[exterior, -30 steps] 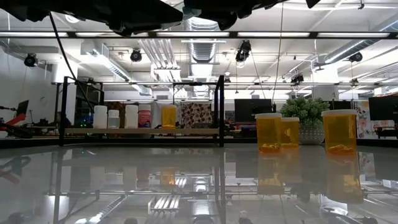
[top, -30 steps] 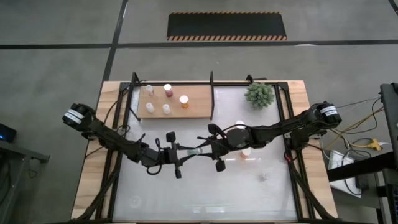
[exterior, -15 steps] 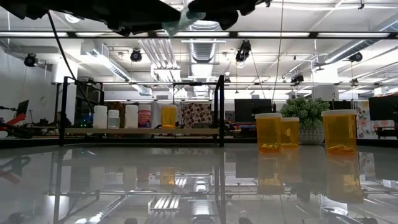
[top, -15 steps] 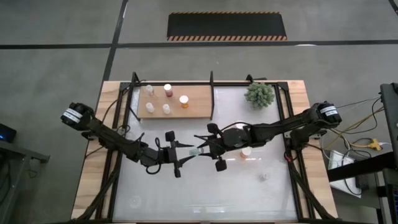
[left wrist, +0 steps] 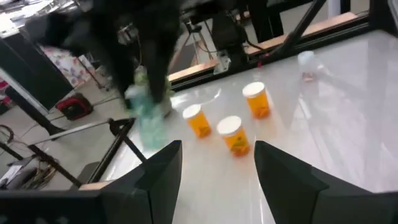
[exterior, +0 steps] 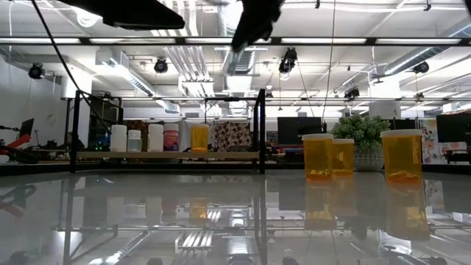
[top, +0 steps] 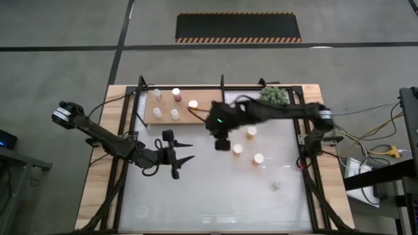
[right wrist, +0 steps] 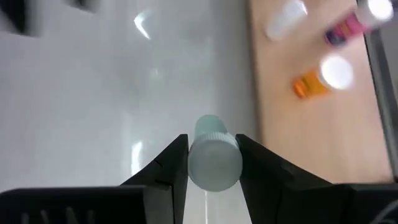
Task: Pick and place medicine bottles onto shelf by color
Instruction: Put the blue pill bottle on the shelf, then put the middle orange pill bottle on the shelf
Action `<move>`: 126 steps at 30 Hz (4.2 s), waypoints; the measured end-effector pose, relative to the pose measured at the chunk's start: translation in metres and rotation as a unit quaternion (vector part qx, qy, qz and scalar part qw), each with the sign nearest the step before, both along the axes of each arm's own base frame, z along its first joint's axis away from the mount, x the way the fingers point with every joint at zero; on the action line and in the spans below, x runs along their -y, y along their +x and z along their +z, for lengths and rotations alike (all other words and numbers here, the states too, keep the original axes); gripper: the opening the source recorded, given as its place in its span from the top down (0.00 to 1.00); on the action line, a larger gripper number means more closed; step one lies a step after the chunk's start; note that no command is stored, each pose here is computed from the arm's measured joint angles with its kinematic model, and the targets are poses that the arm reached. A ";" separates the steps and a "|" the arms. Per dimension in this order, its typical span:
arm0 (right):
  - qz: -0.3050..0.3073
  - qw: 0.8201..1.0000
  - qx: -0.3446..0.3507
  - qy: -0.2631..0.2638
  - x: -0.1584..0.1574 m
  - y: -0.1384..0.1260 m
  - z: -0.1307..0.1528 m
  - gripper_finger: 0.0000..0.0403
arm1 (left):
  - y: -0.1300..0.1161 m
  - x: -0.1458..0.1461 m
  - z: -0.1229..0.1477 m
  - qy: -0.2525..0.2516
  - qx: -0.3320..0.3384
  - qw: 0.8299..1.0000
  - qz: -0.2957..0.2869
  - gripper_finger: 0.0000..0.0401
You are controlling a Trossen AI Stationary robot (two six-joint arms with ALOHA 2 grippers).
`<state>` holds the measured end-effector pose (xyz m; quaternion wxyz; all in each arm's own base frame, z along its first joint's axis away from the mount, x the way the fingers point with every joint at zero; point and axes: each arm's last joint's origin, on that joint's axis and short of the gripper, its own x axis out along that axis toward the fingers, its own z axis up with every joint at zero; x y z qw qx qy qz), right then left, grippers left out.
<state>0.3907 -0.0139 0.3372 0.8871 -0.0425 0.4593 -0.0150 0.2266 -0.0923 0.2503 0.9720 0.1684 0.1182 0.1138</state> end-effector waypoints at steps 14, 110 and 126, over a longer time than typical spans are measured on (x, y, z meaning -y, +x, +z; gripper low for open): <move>-0.061 0.995 -0.084 -0.010 0.139 0.054 -0.036 0.73 | -0.011 -0.006 0.008 0.015 -0.004 1.000 0.007 0.54; 0.168 0.975 0.002 0.149 -0.076 -0.007 -0.084 0.85 | -0.036 -0.019 0.022 -0.057 0.058 0.996 0.026 0.54; 0.195 0.857 0.473 -0.063 -0.069 -0.100 -0.105 0.85 | -0.011 -0.004 0.025 -0.107 0.132 0.985 -0.017 0.54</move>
